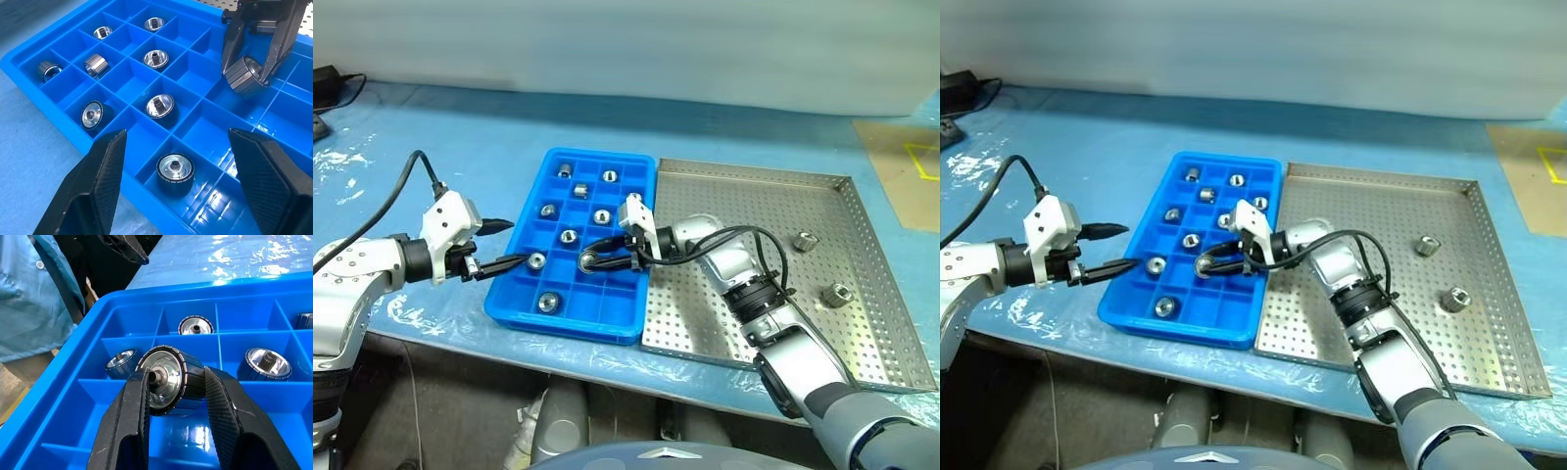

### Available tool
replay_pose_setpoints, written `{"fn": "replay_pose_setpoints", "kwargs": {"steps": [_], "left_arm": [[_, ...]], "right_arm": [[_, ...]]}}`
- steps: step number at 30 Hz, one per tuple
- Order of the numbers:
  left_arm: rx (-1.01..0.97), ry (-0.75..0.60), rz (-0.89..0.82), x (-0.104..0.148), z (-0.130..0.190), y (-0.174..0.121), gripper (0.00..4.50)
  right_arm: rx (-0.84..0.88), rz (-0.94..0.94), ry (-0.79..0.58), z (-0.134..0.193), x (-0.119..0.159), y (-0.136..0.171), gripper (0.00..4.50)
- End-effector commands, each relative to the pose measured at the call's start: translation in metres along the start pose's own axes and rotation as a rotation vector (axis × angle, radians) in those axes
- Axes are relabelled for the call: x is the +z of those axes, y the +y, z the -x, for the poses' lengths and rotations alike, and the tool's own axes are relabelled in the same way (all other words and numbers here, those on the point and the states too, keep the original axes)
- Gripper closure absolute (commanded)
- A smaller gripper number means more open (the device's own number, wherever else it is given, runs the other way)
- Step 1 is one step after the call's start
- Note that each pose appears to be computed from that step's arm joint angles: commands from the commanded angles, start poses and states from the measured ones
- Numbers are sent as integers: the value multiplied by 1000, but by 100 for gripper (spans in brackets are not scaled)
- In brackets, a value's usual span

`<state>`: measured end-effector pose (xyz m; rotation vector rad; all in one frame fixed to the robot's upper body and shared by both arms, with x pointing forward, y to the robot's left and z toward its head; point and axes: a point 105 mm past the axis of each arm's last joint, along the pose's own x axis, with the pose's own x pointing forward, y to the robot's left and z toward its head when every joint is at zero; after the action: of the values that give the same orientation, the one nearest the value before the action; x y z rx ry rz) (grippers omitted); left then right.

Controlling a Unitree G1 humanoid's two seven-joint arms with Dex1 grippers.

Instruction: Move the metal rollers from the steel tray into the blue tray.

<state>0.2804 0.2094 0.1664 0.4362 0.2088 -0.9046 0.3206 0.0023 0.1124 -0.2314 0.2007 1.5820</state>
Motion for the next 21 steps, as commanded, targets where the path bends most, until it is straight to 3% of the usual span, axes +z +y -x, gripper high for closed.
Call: {"fn": "replay_pose_setpoints", "kwargs": {"steps": [1,4,8,15,21], "left_arm": [[-29,-36,-30,13,-3,-4,100],[-47,-31,-32,13,-5,-6,100],[-62,-34,-33,13,-8,-7,100],[-125,-66,-46,19,-23,-7,100],[-232,-142,-67,34,-51,-14,100]], "right_arm": [[-13,23,-22,-2,5,-1,327],[-25,24,-12,1,0,-1,327],[-100,36,17,4,-5,-11,200],[-158,49,-39,17,10,-14,200],[-243,59,-118,49,37,-13,200]]}}
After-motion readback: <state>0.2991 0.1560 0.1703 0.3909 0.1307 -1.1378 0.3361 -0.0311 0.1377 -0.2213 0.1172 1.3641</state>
